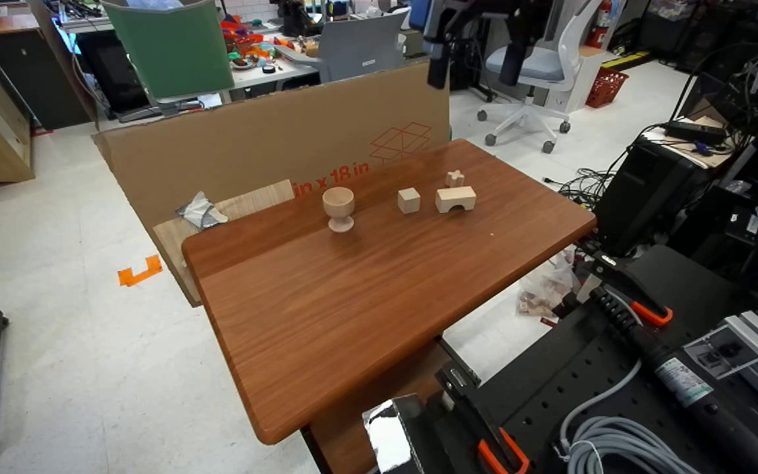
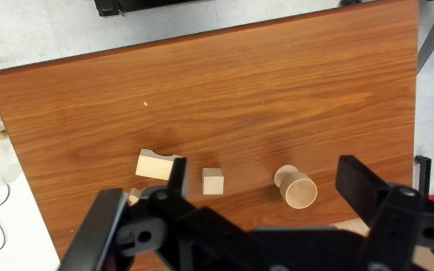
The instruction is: Move the rectangular block forwards
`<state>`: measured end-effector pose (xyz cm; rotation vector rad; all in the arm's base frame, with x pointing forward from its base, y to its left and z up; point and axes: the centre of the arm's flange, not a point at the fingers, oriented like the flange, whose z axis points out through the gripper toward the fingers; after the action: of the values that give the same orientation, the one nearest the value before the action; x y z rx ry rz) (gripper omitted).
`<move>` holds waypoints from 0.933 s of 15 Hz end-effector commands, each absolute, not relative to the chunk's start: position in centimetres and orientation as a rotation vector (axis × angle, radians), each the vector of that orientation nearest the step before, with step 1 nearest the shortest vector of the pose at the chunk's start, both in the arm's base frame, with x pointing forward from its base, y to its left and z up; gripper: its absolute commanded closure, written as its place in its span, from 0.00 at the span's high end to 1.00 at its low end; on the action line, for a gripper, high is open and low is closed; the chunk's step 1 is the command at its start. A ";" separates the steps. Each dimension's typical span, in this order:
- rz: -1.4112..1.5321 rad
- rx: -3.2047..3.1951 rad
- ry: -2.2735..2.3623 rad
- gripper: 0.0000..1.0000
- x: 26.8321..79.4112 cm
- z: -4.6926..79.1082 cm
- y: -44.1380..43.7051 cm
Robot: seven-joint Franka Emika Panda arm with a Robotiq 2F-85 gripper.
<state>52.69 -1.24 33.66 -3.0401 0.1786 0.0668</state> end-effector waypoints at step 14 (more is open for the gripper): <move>0.274 -3.020 0.544 1.00 61.7 21.0 -6.8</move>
<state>59.99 -5.72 21.93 -3.0232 0.4720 0.2525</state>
